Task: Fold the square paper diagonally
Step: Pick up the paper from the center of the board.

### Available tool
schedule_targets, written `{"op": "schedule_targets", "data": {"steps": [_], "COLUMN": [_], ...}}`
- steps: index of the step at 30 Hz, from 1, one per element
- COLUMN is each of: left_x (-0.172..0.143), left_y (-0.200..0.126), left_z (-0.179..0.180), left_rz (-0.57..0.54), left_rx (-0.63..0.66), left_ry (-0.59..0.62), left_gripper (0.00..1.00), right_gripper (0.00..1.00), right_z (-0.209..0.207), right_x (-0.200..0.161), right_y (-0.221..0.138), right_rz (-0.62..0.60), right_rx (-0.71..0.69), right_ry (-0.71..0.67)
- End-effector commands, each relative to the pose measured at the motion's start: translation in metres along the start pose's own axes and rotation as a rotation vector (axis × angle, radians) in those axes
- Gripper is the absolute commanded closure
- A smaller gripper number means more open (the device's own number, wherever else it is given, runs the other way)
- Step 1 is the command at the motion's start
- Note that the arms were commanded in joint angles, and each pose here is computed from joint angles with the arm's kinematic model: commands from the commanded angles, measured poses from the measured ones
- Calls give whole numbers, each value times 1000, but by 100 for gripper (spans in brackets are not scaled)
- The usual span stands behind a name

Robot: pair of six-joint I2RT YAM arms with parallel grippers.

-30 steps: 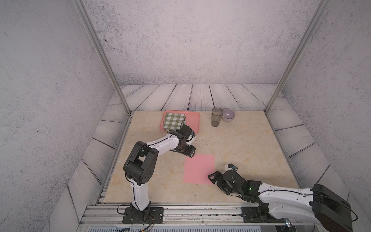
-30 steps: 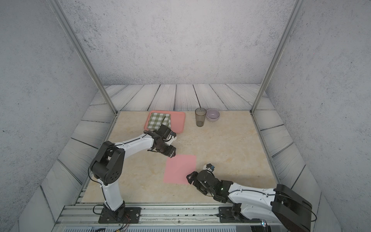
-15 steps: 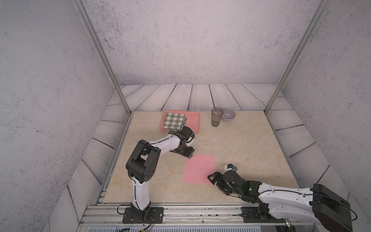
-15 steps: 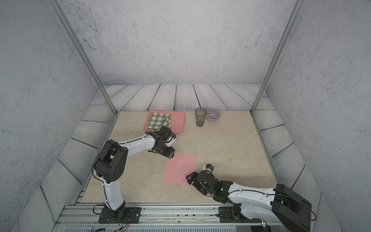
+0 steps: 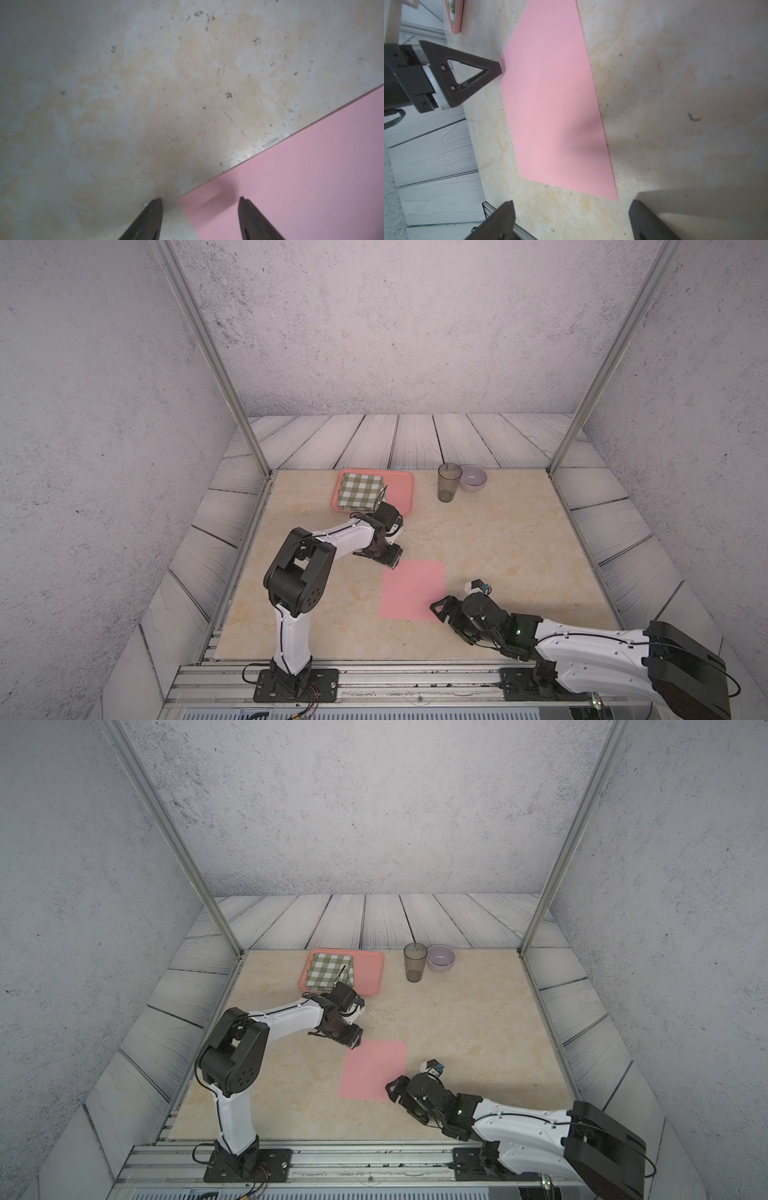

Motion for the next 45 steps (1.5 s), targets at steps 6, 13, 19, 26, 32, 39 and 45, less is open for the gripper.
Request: {"op": "schedule_targets", "data": {"steps": [6,13,19,26,32,39,45], "left_x": [-26,-30,-25,-23,-27,-30,-38], "left_y": [29,31,14,-2,3,15,30], "left_z": [-4,-2,-3,-9,-10,-12,-12], "left_rz": [109,132,112,95,129,171,189], "left_rx": [-69,-52,-39,-52,-21,57,58], "left_ry": [-29,-53,-82,-90,-79,-50,-63], "left_gripper": [38,42,45,48,49,50,51], "right_gripper": [9,9,10,11,11,11,11], "right_z": [-15,-16,-17,-13,-5,-3,-6], "right_x": [0,2,4,4,1,-1,-3], "right_y": [2,-1,-6,-10,-5,3,16], "right_rz": [-12,-32,-53,-42,-10,12,39], "right_rx": [-76,-90,-116,-133,-132,-152,-140], "right_ry": [-6,-17,-33,-57,-68,-80,-49]}}
Point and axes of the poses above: each gripper's point midway between its finger pads, its own y axis out along the fingers, its own z axis along the line the jaws close on, x = y × z, the point moved 9 cm from there along -y, back along the fingers, and after that the axes turned 5 degrees about y, right-handed, at the moved point
